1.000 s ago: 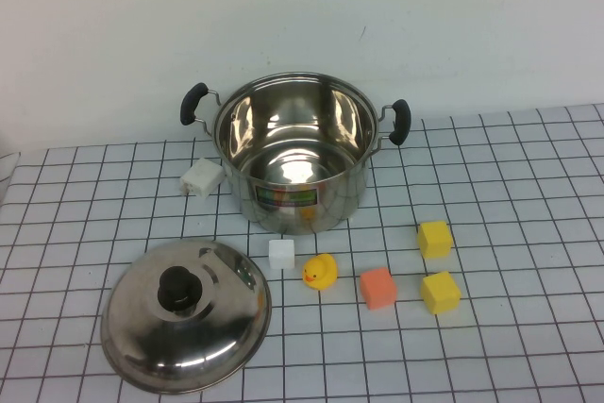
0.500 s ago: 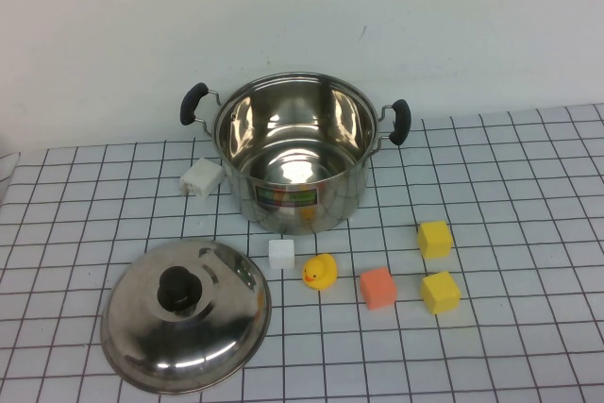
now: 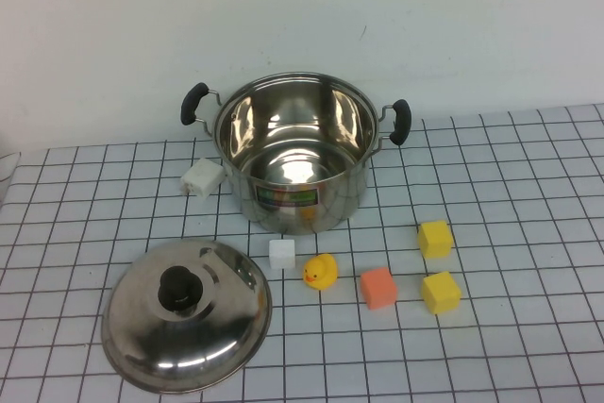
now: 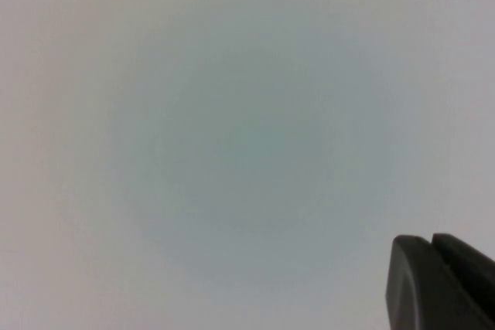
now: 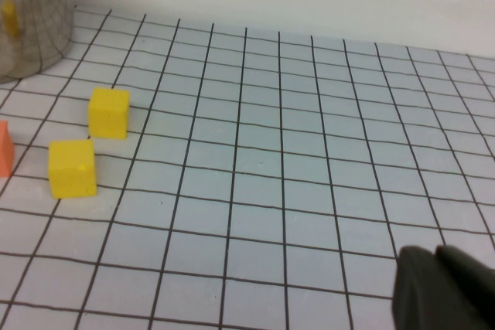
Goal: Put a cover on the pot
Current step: Pick up the pot lid
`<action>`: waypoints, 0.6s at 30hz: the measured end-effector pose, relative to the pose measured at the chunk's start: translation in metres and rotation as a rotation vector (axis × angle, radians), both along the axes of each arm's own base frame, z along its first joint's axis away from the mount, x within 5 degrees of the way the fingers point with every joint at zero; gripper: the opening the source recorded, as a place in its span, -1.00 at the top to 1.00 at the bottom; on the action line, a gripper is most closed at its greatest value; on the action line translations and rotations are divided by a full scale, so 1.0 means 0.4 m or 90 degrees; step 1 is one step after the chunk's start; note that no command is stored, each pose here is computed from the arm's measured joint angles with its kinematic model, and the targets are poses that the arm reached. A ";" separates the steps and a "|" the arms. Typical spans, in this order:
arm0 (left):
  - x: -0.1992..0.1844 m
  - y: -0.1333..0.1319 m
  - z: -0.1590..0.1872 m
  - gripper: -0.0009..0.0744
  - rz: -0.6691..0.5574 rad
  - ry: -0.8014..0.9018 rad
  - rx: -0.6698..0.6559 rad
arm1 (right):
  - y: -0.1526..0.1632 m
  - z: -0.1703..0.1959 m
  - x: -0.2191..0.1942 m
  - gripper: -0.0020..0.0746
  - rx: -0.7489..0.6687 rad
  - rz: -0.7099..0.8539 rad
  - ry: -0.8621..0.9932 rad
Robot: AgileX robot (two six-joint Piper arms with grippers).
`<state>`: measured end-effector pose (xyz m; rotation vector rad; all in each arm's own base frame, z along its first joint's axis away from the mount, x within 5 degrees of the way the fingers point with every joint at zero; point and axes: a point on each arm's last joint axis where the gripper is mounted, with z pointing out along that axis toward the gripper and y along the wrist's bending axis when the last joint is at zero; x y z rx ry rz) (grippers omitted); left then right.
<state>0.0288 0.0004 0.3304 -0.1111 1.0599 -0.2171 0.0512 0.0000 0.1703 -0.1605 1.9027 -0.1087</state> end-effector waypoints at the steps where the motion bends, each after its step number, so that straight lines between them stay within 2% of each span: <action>1: 0.004 0.000 0.023 0.98 0.000 0.001 0.000 | 0.000 0.000 0.000 0.92 0.000 0.000 0.000; 5: 0.046 0.000 0.072 0.98 -0.007 0.009 -0.018 | 0.000 0.000 0.000 0.92 0.000 0.000 0.000; 12: 0.159 0.000 0.067 0.98 -0.038 0.051 -0.104 | 0.000 0.000 0.000 0.92 0.000 0.000 0.000; 14: 0.192 -0.003 0.056 0.98 -0.037 0.080 -0.095 | 0.000 0.000 0.000 0.92 0.000 0.000 0.000; 18: 0.280 -0.017 0.011 0.98 -0.033 0.167 -0.013 | 0.000 0.000 0.000 0.92 0.000 0.000 0.000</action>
